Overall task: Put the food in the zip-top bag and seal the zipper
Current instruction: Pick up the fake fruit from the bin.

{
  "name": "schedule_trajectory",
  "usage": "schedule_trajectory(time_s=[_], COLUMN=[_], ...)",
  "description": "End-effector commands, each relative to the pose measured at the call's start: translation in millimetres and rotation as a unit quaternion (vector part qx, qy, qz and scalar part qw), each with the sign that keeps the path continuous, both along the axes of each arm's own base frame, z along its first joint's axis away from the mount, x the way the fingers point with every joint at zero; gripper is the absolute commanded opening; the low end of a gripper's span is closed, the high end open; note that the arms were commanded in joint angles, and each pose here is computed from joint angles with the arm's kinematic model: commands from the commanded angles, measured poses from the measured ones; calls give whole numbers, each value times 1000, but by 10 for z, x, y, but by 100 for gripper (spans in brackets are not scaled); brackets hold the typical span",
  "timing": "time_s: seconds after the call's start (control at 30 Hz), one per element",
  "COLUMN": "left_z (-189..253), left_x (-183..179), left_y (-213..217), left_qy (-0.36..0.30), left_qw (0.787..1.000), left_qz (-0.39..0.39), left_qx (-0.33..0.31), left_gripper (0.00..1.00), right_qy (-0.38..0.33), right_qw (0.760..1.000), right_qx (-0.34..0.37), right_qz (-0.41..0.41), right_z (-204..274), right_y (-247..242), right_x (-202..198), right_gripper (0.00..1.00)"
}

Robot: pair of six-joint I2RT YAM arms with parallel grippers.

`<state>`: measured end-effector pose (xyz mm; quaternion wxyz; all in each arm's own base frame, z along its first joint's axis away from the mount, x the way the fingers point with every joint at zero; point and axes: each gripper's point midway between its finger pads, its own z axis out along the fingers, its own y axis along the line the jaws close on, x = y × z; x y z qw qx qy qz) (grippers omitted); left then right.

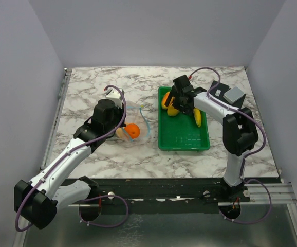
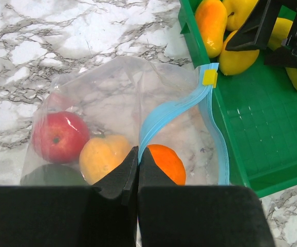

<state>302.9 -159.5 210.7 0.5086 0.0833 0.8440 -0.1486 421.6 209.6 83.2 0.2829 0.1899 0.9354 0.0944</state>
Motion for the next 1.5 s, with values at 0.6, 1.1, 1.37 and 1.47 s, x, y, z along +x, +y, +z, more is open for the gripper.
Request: schedule_trajectory(time_s=[0.6, 1.1, 1.37, 1.47], left_z=[-38, -41, -18, -14], left_x=[46, 42, 35, 35], left_y=[-3, -20, -7, -10], left_qy=[0, 2, -2, -3], left_qw=[1000, 1000, 1000, 1000], left_qz=[2, -1, 0, 0], left_qx=[6, 3, 2, 2], left_gripper=[0, 0, 0, 0], right_qy=[12, 1, -23, -42], right_qw=[998, 999, 999, 998], right_qx=[17, 26, 40, 52], right_qz=[-57, -41, -21, 4], right_z=[-279, -171, 86, 255], right_y=[-138, -149, -178, -145], right_x=[273, 165, 9, -43], right_gripper=[84, 40, 22, 20])
